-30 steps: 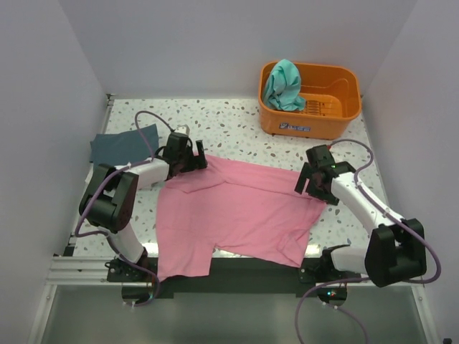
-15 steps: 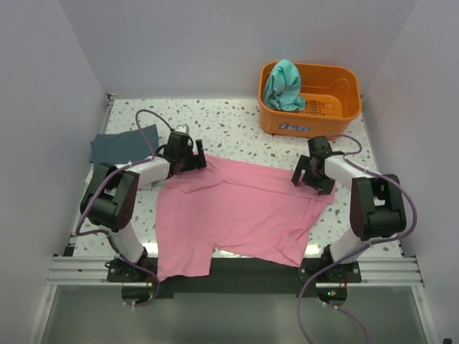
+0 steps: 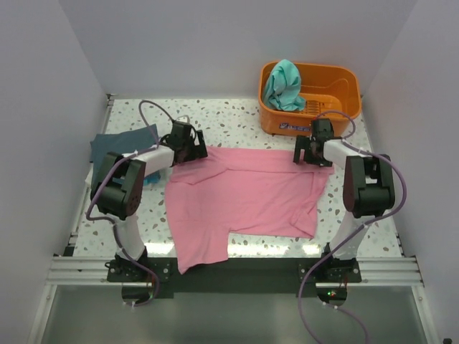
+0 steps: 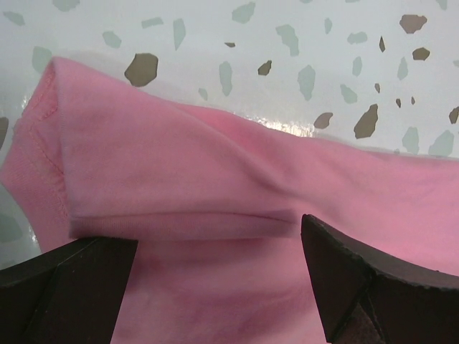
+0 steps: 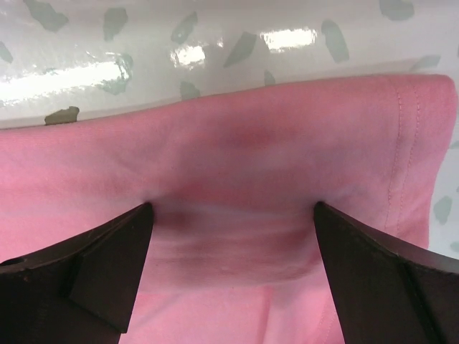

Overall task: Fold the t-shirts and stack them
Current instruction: Fold the tshirt

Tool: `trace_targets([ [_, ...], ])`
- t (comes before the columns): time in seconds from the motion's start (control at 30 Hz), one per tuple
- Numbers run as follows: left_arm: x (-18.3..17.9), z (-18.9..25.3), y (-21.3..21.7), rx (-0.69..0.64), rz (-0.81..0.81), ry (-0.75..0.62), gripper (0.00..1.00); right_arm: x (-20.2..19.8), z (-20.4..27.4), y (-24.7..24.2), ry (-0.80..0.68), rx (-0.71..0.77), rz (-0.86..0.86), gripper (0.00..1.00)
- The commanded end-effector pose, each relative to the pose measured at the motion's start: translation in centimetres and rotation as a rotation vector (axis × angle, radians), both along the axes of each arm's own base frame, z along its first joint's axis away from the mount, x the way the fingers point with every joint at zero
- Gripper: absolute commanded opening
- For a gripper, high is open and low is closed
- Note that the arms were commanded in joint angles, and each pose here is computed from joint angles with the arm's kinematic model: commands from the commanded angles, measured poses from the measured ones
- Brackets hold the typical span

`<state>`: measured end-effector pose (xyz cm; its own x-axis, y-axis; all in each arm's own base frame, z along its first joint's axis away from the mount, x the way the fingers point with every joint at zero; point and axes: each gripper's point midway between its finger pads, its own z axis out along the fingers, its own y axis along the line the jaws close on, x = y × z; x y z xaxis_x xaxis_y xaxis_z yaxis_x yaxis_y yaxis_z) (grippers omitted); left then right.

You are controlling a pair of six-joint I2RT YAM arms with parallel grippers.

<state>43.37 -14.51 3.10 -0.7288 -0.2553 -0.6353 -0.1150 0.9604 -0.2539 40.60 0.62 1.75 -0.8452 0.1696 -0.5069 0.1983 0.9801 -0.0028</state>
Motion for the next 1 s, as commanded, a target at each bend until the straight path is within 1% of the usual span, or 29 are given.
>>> trace_targets([
  [0.0, 1.0, -0.8, 1.2, 0.034, 0.05, 0.035, 1.0, 2.2, 0.2, -0.8, -0.043, -0.059, 0.077, 0.99],
  [0.07, 1.5, -0.1, 1.2, 0.032, 0.054, 0.029, 1.0, 2.0, 1.8, -1.2, -0.039, -0.076, 0.059, 0.99],
  [0.13, 1.4, 1.2, 0.8, 0.004, 0.039, -0.001, 1.0, 1.7, 4.4, -0.9, -0.078, -0.065, 0.046, 0.99],
  [0.17, 1.5, 2.0, 0.5, -0.012, 0.031, -0.023, 1.0, 1.4, 5.4, -0.7, -0.095, -0.062, 0.043, 0.99],
  [0.2, 1.5, 3.9, 0.1, -0.033, 0.019, -0.059, 1.0, 0.6, 5.8, -1.0, -0.099, -0.065, 0.008, 0.99],
  [0.23, 1.0, 4.3, 0.2, -0.037, 0.015, -0.063, 1.0, -0.3, 7.7, -0.9, -0.126, -0.065, -0.007, 0.99],
  [0.27, 0.6, 5.0, 0.2, -0.039, 0.011, -0.072, 1.0, -1.1, 8.3, -1.1, -0.126, -0.074, -0.034, 0.99],
  [0.3, 0.1, 6.8, -0.1, -0.045, 0.004, -0.106, 1.0, -2.3, 8.4, -1.5, -0.118, -0.087, -0.091, 0.99],
  [0.33, -1.0, 6.6, 0.0, -0.042, 0.007, -0.094, 1.0, -4.0, 8.7, -1.7, -0.089, -0.105, -0.118, 0.99],
  [0.37, -1.9, 6.8, 0.0, -0.035, 0.005, -0.086, 1.0, -5.2, 9.8, -0.9, -0.106, -0.113, -0.125, 0.99],
  [0.4, -2.8, 8.3, -0.3, -0.031, 0.005, -0.118, 1.0, -6.8, 9.5, -1.2, -0.089, -0.15, -0.184, 0.99],
  [0.43, -4.2, 7.7, -0.2, -0.018, 0.005, -0.1, 1.0, -8.8, 9.2, -1.1, -0.044, -0.189, -0.19, 0.99],
  [0.47, -5.4, 7.6, -0.2, -0.009, 0.004, -0.083, 1.0, -10.0, 9.4, 0.8, -0.046, -0.212, -0.15, 0.99],
  [0.5, -6.6, 9.0, -0.5, 0.001, 0.0, -0.116, 1.0, -11.4, 8.6, 1.4, -0.023, -0.217, -0.181, 0.99],
  [0.53, -8.7, 7.6, 0.1, 0.027, 0.011, -0.065, 1.0, -13.5, 8.1, 2.6, 0.025, -0.244, -0.149, 0.99],
  [0.57, -10.0, 7.6, 0.1, 0.035, 0.016, -0.056, 1.0, -14.5, 7.8, 3.2, 0.036, -0.242, -0.157, 0.99],
  [0.6, -11.3, 8.7, 0.0, 0.018, 0.024, -0.079, 1.0, -16.0, 6.7, 3.8, 0.054, -0.221, -0.187, 0.99],
  [0.63, -13.4, 7.1, 0.6, 0.011, 0.051, -0.018, 1.0, -17.1, 6.1, 5.3, 0.062, -0.212, -0.143, 0.98],
  [0.67, -14.5, 6.9, 0.7, -0.003, 0.05, -0.006, 1.0, -17.9, 5.6, 6.2, 0.079, -0.184, -0.128, 0.99],
  [0.7, -15.8, 7.5, 0.2, -0.048, 0.017, -0.011, 1.0, -18.6, 4.9, 6.7, 0.085, -0.165, -0.144, 0.98],
  [0.73, -17.8, 6.3, 0.6, -0.042, 0.012, 0.046, 1.0, -18.9, 4.7, 8.1, 0.077, -0.145, -0.101, 0.97],
  [0.77, -19.0, 6.1, 0.8, -0.04, 0.009, 0.068, 1.0, -19.1, 4.5, 8.9, 0.082, -0.124, -0.087, 0.96],
  [0.8, -20.4, 6.7, 0.4, -0.045, -0.016, 0.049, 1.0, -19.3, 4.4, 9.3, 0.078, -0.109, -0.089, 0.94],
  [0.83, -22.6, 5.5, 1.1, -0.021, -0.006, 0.109, 1.0, -19.5, 4.3, 9.7, 0.077, -0.101, -0.078, 0.9],
  [0.87, -23.7, 5.2, 1.2, -0.023, -0.009, 0.124, 1.0, -19.7, 4.3, 10.0, 0.078, -0.092, -0.072, 0.89],
  [0.9, -25.2, 5.6, 0.3, -0.062, -0.057, 0.129, 1.0, -20.1, 3.9, 9.9, 0.087, -0.085, -0.075, 0.86],
  [0.97, -27.9, 4.3, -0.3, -0.11, -0.08, 0.2, 1.0, -20.3, 3.8, 9.9, 0.072, -0.065, -0.077, 0.77],
])
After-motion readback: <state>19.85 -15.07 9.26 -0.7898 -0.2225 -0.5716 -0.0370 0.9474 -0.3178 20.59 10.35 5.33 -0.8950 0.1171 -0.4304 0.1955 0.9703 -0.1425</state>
